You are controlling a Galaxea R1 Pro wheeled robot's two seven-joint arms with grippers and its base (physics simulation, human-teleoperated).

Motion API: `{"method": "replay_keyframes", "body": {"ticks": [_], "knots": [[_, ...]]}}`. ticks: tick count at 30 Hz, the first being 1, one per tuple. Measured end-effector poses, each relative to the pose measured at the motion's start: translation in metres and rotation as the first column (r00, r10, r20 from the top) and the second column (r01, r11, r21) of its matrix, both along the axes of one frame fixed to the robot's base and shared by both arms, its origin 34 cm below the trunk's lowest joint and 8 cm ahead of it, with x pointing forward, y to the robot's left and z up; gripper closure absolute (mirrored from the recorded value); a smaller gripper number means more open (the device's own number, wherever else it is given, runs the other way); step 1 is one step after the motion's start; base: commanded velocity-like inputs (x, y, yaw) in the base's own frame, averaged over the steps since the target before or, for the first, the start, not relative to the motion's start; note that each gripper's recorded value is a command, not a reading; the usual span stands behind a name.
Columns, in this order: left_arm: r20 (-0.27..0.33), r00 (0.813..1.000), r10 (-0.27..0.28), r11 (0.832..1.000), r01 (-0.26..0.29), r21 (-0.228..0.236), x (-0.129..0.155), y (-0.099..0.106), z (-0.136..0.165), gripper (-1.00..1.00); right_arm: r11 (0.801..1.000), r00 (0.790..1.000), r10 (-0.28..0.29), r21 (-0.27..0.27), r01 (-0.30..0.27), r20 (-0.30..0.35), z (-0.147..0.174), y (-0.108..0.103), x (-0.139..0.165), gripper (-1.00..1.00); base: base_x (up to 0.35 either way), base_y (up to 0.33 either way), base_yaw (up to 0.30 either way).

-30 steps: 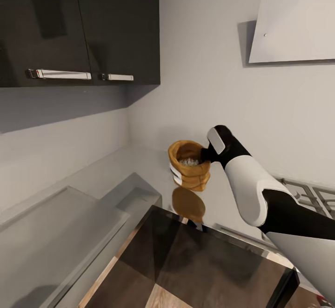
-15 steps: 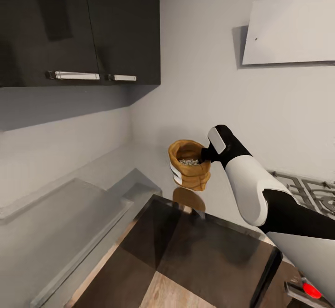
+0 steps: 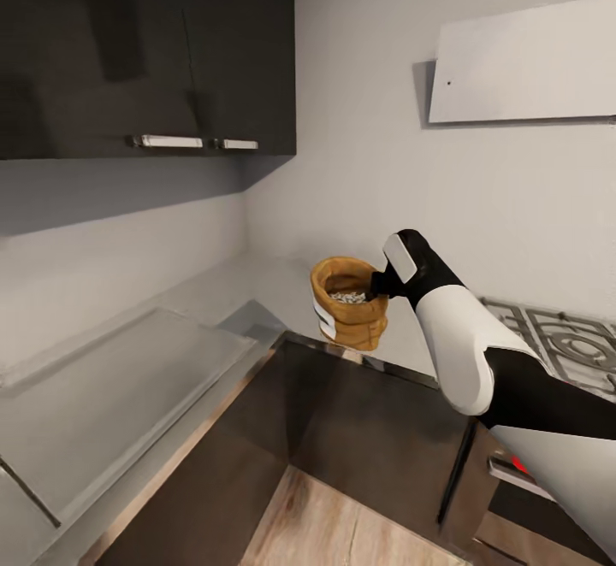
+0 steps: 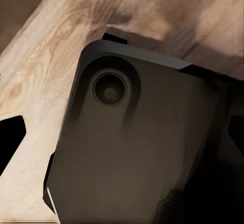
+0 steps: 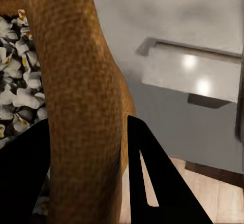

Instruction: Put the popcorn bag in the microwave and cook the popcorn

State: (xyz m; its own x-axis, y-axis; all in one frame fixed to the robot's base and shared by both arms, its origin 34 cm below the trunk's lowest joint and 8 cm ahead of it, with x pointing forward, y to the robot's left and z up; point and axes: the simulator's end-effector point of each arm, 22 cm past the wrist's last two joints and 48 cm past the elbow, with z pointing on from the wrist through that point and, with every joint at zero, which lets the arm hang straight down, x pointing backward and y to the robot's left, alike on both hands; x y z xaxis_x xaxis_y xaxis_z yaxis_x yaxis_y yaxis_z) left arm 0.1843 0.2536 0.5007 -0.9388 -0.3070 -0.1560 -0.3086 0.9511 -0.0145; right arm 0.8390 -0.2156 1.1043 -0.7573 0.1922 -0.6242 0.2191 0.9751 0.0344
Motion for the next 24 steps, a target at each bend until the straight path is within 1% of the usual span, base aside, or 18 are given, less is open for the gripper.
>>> {"method": "replay_keyframes", "body": {"ticks": [2,7,8,11,13,24], "knots": [[0.004,1.000,0.000,1.000,0.000,0.001,0.001,0.000,0.000,-1.00,1.000,1.000,0.000,0.002,0.000,0.000,0.000,0.000,0.000,1.00,-0.349,0.000,0.000],[0.047,0.999,0.003,1.000,-0.003,0.013,0.010,0.002,0.002,-1.00,1.000,1.000,-0.001,0.002,0.001,0.001,0.000,0.000,0.000,1.00,-0.350,0.000,0.000],[0.049,0.999,0.003,1.000,-0.003,0.012,0.010,0.000,0.002,-1.00,1.000,1.000,-0.002,0.002,0.002,0.006,0.002,-0.001,0.001,1.00,-0.350,0.000,0.000],[0.050,0.999,0.002,1.000,-0.002,0.006,0.010,-0.005,0.002,-1.00,1.000,0.998,-0.013,0.008,0.013,0.067,0.026,-0.003,0.006,1.00,-0.349,0.000,0.000],[0.050,0.999,0.002,1.000,-0.003,0.005,0.010,-0.006,0.002,-1.00,1.000,0.996,-0.016,0.010,0.015,0.084,0.033,-0.004,0.008,1.00,-0.349,0.000,0.000],[0.050,0.999,0.002,1.000,-0.002,0.004,0.010,-0.006,0.002,-1.00,1.000,0.996,-0.020,0.007,0.019,0.090,0.035,-0.006,0.008,1.00,-0.350,0.000,0.000]]}}
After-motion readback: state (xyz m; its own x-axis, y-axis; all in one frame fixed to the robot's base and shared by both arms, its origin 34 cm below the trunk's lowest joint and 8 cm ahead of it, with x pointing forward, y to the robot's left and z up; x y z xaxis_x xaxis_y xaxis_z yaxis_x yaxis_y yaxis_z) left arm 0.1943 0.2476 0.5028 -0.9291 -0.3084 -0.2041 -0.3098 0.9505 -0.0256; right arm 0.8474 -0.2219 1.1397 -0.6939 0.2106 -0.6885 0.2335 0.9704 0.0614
